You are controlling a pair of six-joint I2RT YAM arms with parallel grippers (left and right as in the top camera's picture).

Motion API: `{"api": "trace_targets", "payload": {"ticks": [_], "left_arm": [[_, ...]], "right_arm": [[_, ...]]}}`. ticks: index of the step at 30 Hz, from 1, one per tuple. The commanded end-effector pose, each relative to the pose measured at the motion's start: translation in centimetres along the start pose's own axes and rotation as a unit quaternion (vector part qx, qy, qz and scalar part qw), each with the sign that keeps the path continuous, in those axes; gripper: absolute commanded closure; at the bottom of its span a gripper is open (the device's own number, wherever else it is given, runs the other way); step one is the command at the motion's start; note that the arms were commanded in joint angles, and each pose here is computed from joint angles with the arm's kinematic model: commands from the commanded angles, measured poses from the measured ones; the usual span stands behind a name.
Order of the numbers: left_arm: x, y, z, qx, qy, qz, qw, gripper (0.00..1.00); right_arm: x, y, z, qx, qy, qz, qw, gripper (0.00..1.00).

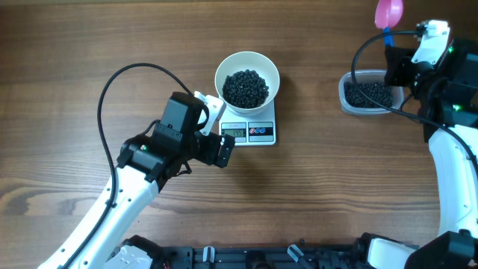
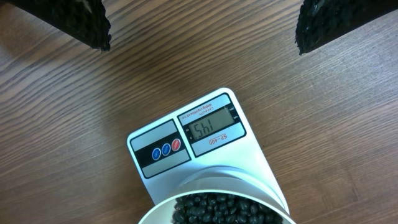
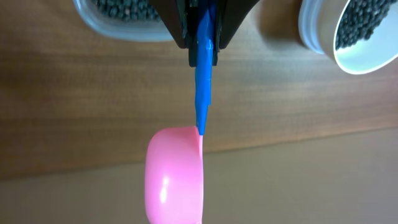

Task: Scoop item into bowl and weigh 150g on scale
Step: 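Push the scoop down into the black beans with the right gripper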

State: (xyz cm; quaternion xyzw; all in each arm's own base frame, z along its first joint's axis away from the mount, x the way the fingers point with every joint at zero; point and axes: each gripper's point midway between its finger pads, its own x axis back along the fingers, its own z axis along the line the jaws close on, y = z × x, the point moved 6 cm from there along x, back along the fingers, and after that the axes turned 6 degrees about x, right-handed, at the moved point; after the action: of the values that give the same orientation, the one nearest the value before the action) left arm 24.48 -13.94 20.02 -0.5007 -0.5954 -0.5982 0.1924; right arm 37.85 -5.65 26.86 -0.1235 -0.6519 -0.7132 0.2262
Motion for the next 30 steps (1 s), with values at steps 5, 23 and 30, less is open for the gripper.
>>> {"api": "trace_targets", "payload": {"ticks": [5, 23, 30], "left_arm": [[0.3, 0.6, -0.2, -0.002, 0.001, -0.009, 1.000, 0.00], [0.3, 0.6, -0.2, -0.002, 0.001, -0.009, 1.000, 0.00], [0.3, 0.6, -0.2, -0.002, 0.001, -0.009, 1.000, 0.00]], "right_arm": [[0.6, 0.6, -0.1, -0.032, -0.009, -0.015, 0.999, 0.96], [4.0, -5.8, 0.2, 0.129, -0.032, 0.177, 0.975, 0.96], [4.9, -8.1, 0.7, 0.127, -0.009, 0.237, 0.963, 0.96]]}}
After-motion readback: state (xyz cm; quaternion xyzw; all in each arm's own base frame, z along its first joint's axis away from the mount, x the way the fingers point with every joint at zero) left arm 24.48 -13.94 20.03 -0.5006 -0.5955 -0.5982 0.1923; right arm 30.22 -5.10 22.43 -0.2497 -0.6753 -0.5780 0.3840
